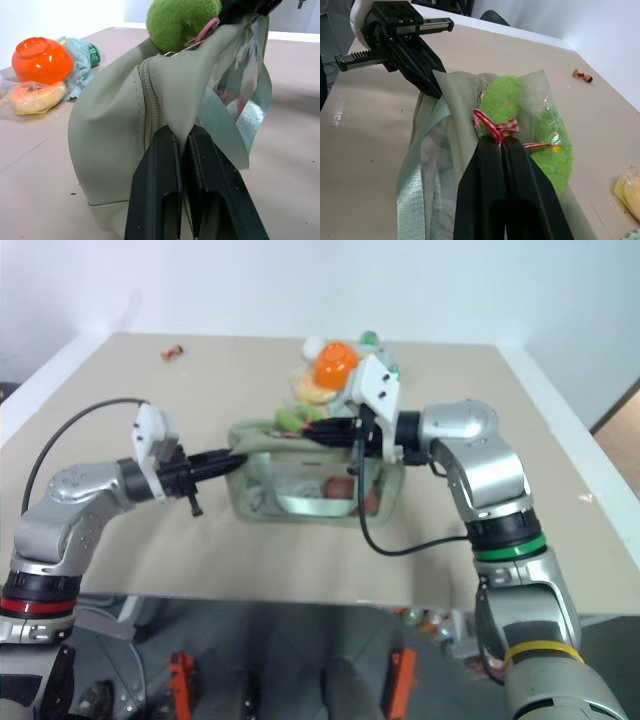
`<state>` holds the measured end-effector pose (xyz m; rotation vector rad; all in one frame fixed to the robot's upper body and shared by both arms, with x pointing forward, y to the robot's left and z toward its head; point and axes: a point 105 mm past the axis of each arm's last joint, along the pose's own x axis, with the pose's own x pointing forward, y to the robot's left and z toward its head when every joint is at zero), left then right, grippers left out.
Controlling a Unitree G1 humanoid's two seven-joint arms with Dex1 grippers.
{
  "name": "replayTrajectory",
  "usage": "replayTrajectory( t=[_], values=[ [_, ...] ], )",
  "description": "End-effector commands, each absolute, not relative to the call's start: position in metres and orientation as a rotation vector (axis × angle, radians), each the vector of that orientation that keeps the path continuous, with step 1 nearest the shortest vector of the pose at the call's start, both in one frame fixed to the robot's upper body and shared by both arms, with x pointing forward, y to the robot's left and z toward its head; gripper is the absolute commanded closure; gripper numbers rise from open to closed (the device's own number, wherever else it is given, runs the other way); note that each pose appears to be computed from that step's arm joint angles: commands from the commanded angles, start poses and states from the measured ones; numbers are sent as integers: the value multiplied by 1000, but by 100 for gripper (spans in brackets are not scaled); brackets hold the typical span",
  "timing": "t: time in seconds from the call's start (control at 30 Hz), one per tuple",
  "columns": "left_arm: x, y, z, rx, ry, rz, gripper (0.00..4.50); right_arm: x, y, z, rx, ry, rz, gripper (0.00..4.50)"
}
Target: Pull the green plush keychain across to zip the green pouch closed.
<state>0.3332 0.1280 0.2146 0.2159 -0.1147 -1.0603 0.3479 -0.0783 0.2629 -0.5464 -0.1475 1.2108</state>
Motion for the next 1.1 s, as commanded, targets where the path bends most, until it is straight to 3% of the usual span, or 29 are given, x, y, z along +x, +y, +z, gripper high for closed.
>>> replayTrajectory(
  t=[0.03,0.27,0.43,0.67,0.87,1.1],
  values=[
    [334,126,217,228,-125,-1070,450,342,-92,284,-587,-225,1169,448],
    [335,128,217,230,-115,-1067,450,344,-148,315,-642,-284,978,448],
    [335,128,217,227,-111,-1067,450,346,-189,318,-672,-261,828,448],
    [337,128,216,232,-106,-1066,450,351,-258,297,-704,-151,515,448],
    [338,130,218,234,-103,-1061,450,341,-292,281,-694,-69,339,448],
    [339,129,220,243,-115,-1060,450,331,-264,239,-601,7,386,448]
  ],
)
